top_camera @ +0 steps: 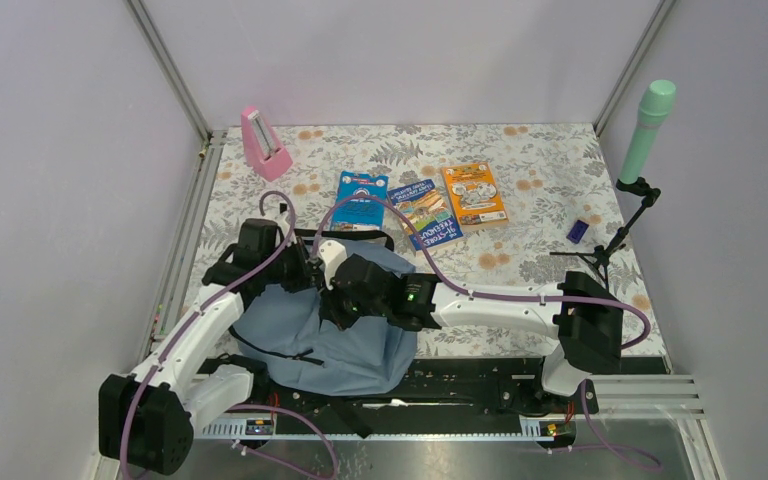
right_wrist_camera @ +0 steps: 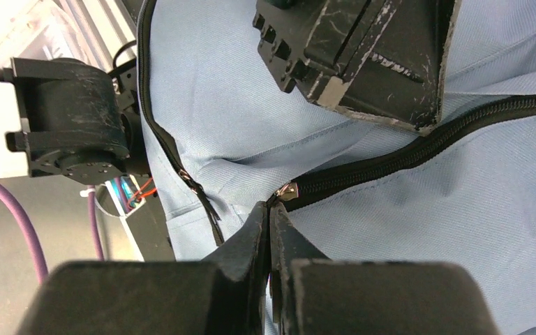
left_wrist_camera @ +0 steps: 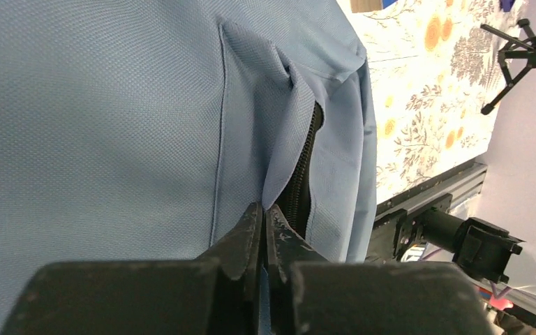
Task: Pack the student bag
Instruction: Zip the student bag at the center of the board.
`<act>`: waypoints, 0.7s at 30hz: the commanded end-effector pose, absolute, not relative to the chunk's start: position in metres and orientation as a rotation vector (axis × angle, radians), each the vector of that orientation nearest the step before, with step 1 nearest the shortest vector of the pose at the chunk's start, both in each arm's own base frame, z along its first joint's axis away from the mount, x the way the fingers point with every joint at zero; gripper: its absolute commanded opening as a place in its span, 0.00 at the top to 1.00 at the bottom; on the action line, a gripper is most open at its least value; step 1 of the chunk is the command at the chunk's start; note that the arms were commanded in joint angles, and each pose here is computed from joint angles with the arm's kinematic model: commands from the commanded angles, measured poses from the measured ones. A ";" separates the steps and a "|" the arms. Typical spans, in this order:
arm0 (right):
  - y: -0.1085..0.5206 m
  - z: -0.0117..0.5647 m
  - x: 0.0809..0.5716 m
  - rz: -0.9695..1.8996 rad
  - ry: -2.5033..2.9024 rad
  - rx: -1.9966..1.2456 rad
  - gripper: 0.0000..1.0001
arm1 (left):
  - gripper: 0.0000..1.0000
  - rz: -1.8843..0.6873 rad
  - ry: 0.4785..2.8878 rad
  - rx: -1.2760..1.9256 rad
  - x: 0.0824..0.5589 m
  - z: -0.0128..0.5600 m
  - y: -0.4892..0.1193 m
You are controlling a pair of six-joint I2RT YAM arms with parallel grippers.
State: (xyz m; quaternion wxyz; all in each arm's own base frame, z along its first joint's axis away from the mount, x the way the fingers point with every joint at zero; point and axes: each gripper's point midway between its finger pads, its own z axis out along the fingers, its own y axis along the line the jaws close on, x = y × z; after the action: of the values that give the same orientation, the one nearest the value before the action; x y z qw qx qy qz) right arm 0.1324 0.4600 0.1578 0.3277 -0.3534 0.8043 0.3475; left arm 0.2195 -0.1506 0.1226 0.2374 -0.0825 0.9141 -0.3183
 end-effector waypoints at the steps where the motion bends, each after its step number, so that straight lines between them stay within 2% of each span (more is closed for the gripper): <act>1: 0.471 0.220 0.139 0.990 1.910 -0.953 1.00 | 1.00 -0.981 2.388 -0.237 0.230 0.139 -0.164; 9: 0.466 0.180 0.111 0.980 1.975 -1.104 1.00 | 1.00 -1.021 2.136 -0.359 0.268 0.183 -0.164; 14: 0.457 0.162 0.107 0.923 2.003 -1.110 1.00 | 1.00 -0.988 2.124 -0.352 0.278 0.185 -0.162; 21: 0.461 0.145 0.083 1.000 1.979 -1.219 1.00 | 1.00 -0.953 2.128 -0.348 0.287 0.179 -0.156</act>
State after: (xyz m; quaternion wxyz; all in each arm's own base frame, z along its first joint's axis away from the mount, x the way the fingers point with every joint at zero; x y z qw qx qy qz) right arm 0.1245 0.4497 0.1351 0.3246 -0.4136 0.7870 0.3228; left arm 0.2443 -0.1626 0.1392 0.2810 -0.1399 0.8765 -0.3650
